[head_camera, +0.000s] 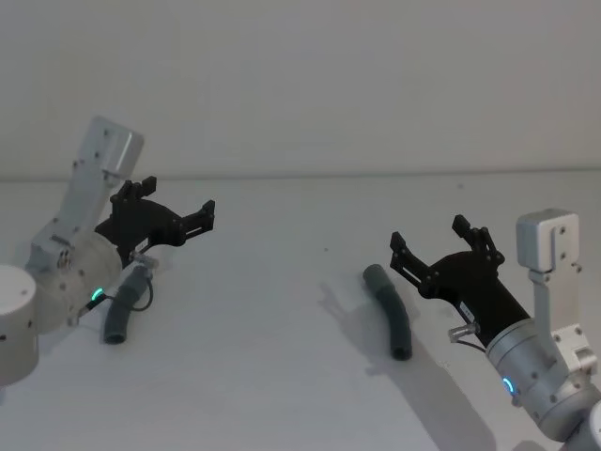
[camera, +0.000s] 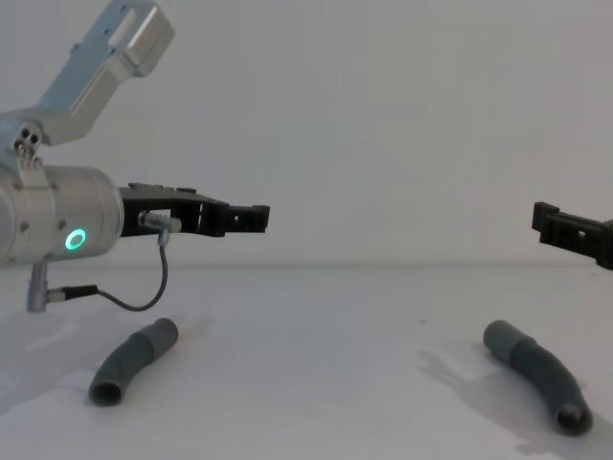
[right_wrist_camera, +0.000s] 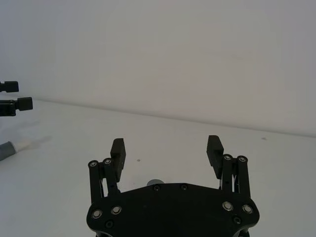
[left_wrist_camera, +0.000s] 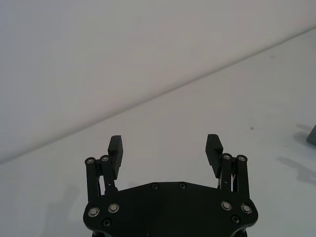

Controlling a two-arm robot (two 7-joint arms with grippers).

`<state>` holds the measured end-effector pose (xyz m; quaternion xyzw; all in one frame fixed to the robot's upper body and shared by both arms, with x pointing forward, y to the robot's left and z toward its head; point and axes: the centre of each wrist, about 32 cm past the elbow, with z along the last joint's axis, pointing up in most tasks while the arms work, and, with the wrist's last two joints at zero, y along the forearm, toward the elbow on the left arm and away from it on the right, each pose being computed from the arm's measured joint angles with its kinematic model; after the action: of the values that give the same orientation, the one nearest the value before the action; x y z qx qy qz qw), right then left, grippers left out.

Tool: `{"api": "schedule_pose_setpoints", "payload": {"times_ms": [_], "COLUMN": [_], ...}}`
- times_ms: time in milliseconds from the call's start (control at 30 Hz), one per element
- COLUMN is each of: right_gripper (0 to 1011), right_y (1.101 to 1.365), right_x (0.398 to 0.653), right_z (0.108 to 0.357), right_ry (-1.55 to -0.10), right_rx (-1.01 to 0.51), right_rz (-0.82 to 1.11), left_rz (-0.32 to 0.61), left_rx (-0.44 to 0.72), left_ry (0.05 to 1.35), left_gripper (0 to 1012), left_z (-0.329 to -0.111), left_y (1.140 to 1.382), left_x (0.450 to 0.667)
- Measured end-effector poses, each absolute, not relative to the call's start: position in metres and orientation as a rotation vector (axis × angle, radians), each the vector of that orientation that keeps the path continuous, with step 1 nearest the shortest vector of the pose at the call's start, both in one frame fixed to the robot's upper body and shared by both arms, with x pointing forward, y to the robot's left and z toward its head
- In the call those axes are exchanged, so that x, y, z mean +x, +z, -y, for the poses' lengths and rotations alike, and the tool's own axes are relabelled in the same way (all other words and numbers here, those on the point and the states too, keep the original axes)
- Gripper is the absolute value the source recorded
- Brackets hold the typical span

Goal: Use both hands to pick up one end of the pipe from the table, align the ends, and insert them.

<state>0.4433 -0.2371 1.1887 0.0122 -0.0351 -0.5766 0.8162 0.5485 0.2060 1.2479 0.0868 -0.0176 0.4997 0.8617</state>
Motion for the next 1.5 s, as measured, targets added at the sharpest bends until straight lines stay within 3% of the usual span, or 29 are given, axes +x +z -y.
{"api": "schedule_pose_setpoints", "payload": {"times_ms": [333, 767, 1500], "right_gripper": [1003, 1003, 1003], "right_y": [1.189, 1.189, 1.189], "right_x": [0.443, 0.443, 0.443], "right_z": [0.237, 0.237, 0.237], "right_ry": [-1.229, -1.229, -1.229], "right_rx": [0.026, 0.026, 0.026], "right_rz": [0.075, 0.075, 0.075], "left_rz": [-0.089, -0.198, -0.264], "left_rx": [0.281, 0.394, 0.416], "left_ry": [1.076, 1.151, 1.23], "left_gripper": [1001, 1001, 1001], "left_z": [-0.197, -0.194, -0.206], "left_y": [1.273, 1.293, 1.289], "left_x": [0.548, 0.522, 0.504]}}
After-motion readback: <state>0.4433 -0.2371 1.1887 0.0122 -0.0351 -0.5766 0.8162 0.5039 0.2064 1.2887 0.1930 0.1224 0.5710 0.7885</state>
